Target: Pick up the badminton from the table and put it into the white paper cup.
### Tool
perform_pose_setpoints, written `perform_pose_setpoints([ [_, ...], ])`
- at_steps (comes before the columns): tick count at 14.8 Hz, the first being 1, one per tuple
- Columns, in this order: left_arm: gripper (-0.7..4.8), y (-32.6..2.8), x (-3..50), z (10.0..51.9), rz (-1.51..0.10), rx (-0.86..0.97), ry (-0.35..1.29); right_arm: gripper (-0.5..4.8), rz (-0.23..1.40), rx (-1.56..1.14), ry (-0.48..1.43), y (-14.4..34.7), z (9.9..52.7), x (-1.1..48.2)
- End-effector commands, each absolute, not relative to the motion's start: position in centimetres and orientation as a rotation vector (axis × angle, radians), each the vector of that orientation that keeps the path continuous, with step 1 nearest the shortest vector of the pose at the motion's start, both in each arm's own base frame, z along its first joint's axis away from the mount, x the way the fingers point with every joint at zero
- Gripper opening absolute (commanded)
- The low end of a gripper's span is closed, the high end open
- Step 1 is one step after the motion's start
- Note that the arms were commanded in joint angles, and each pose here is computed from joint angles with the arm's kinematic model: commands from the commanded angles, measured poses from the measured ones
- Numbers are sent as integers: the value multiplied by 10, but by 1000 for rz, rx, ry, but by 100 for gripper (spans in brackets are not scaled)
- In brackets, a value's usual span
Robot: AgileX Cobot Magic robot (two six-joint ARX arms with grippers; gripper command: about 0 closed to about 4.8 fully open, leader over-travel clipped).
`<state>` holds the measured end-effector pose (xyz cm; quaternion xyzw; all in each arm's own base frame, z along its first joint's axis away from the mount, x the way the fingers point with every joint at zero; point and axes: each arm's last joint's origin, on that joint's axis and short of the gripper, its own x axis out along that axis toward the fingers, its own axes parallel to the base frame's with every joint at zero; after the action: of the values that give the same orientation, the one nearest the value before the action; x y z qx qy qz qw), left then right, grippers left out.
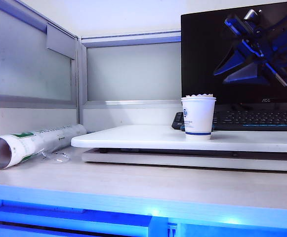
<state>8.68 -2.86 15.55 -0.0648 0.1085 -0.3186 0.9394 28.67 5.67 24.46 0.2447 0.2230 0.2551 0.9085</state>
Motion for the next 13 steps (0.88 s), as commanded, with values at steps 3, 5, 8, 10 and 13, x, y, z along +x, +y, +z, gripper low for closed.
perform_pose_setpoints([
  [3,-4,-28,87,153,-642,-132,240,87,545,494,354,54,257,290],
  [5,-4,-28,87,153,-641,-131,240,-8,518,466,339,47,256,291],
  [8,-4,-28,87,153,-625,-130,239,-8,431,435,305,30,258,293],
  [10,-4,-27,88,153,-590,-127,238,-8,386,393,277,19,261,291],
  [13,-5,-26,88,153,-555,-124,237,-8,331,318,256,7,270,282],
])
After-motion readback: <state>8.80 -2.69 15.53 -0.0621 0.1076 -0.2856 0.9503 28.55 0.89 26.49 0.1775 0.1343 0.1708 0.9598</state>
